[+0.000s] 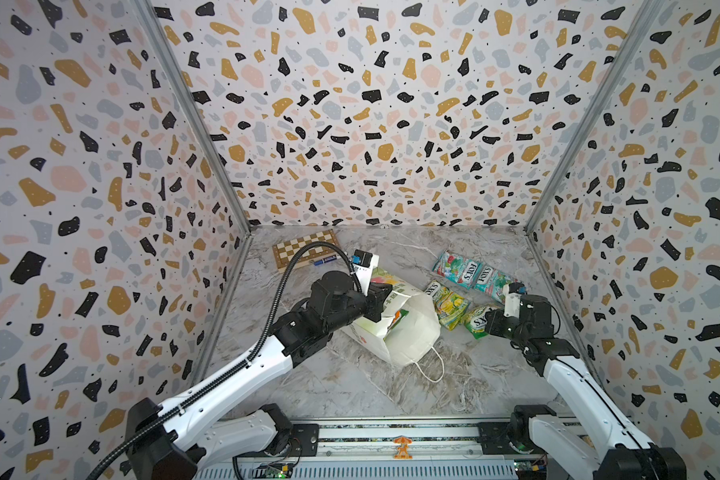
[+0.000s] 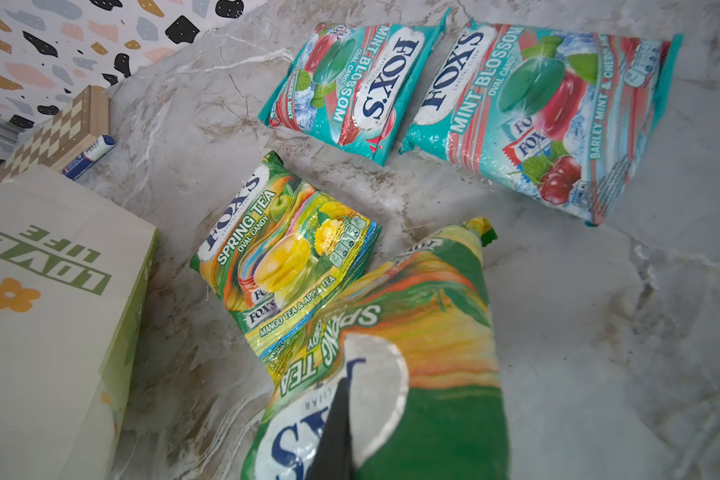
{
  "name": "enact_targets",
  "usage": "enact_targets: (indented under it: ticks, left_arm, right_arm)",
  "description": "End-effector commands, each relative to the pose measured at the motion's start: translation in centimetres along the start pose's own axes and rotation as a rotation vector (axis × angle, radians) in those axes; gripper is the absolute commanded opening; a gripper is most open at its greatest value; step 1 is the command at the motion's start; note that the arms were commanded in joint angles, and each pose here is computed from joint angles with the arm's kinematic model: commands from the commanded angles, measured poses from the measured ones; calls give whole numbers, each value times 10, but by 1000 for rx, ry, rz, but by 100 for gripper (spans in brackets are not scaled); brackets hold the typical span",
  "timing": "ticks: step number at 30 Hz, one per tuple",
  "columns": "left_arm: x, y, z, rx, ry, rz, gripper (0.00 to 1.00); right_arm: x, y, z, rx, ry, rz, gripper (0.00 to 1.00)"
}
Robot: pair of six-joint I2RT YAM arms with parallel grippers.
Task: Take the snacks out of the paper bag
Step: 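Lower the green packet beside the other green packet and open the right gripper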
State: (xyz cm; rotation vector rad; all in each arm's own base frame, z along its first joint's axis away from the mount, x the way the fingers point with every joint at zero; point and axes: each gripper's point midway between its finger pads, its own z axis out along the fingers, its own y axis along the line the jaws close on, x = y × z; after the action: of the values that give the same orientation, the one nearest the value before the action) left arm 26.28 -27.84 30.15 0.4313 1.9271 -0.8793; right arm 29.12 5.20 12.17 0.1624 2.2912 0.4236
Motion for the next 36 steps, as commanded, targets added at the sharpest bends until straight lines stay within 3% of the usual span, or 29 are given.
enact_targets:
  ticks: [1, 9, 15, 25, 36]
  left_arm:
    - [-9, -6, -3, 17, -38, 21, 0]
    - [-9, -6, -3, 17, -38, 24, 0]
    - [-10, -6, -3, 19, -39, 24, 0]
    - [-10, -7, -4, 21, -40, 24, 0]
    - [-12, -8, -4, 26, -45, 26, 0]
  right_arm:
    - [6, -11, 5, 50, 12, 11, 22]
    - [8, -36, 5, 186, -4, 44, 51]
    - [5, -63, 0, 336, -44, 70, 64]
    - [-22, -88, -10, 518, -126, 83, 73]
    - [-44, -66, -20, 409, -207, 96, 73]
